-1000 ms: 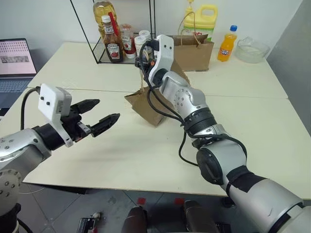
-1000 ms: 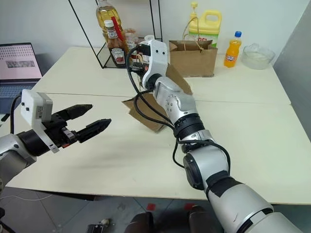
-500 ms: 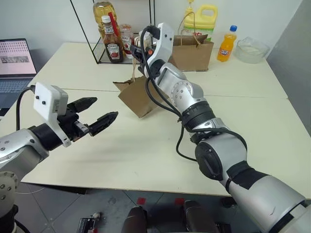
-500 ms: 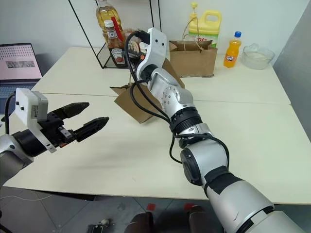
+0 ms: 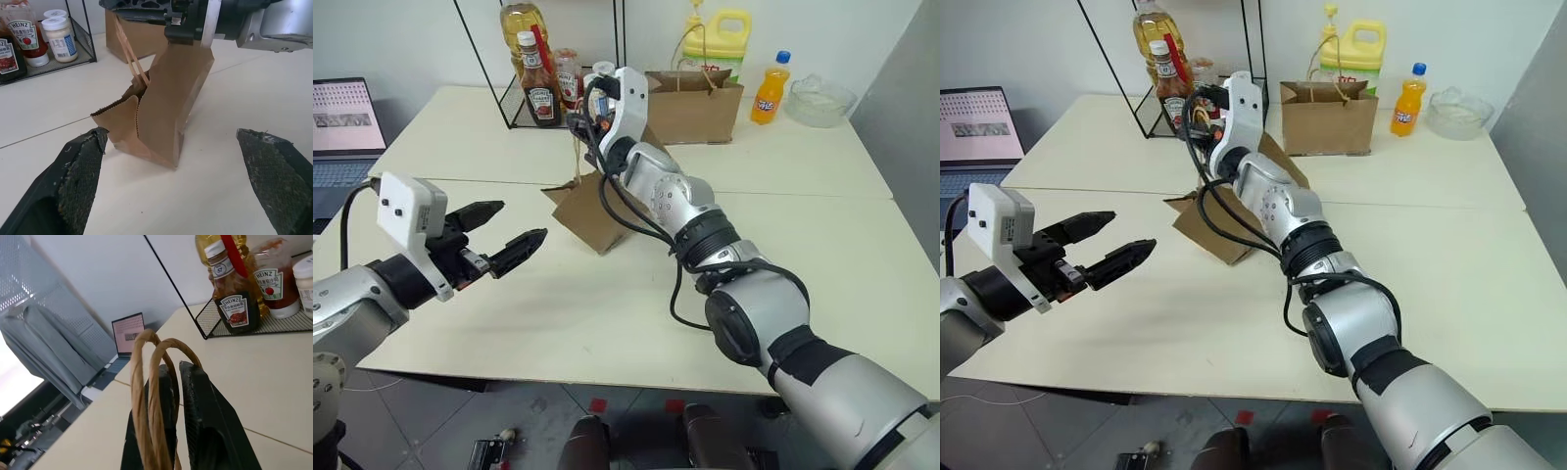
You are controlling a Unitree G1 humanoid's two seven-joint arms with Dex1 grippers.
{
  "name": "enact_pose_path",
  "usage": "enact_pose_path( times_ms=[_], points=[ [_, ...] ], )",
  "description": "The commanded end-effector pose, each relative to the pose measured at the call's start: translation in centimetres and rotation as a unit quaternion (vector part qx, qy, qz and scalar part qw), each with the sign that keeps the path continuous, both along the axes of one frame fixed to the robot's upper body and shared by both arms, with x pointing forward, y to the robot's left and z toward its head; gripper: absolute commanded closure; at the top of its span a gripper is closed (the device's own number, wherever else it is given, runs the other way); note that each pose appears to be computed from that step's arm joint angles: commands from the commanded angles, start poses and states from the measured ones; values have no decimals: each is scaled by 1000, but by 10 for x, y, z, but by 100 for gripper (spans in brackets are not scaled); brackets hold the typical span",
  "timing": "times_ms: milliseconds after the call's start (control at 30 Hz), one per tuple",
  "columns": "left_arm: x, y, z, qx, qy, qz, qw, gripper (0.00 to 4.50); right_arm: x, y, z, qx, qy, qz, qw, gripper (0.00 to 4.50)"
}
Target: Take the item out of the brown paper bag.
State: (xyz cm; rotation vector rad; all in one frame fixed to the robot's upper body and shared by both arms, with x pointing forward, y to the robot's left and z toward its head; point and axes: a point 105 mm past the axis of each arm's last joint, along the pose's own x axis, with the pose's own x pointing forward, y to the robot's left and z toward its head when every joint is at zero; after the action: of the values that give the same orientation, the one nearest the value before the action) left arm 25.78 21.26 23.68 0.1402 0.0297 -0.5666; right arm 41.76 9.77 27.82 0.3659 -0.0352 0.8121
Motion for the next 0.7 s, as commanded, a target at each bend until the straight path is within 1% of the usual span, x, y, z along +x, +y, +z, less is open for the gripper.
enact_pose_path(
  times_ms=[33, 100, 200, 333, 533, 700],
  points=[
    [-2, -1, 10, 14, -27, -1, 1000, 0, -55, 65, 1, 22, -28, 97, 995, 442],
    [-1, -1, 10, 14, -26, -4, 1000, 0, -54, 59, 2, 13, -44, 94, 995, 442],
    [2, -2, 8, 15, -24, -8, 1000, 0, -53, 53, 0, 0, -49, 92, 995, 442],
    [6, -4, 10, 16, -28, -15, 999, 0, -52, 46, -10, -26, -51, 83, 995, 442],
    [9, -5, 9, 18, -27, -21, 999, 0, -42, 27, -27, -75, -63, 52, 994, 442],
    [11, -7, 10, 19, -28, -24, 999, 0, -34, 9, -31, -110, -93, 29, 989, 442]
  ],
)
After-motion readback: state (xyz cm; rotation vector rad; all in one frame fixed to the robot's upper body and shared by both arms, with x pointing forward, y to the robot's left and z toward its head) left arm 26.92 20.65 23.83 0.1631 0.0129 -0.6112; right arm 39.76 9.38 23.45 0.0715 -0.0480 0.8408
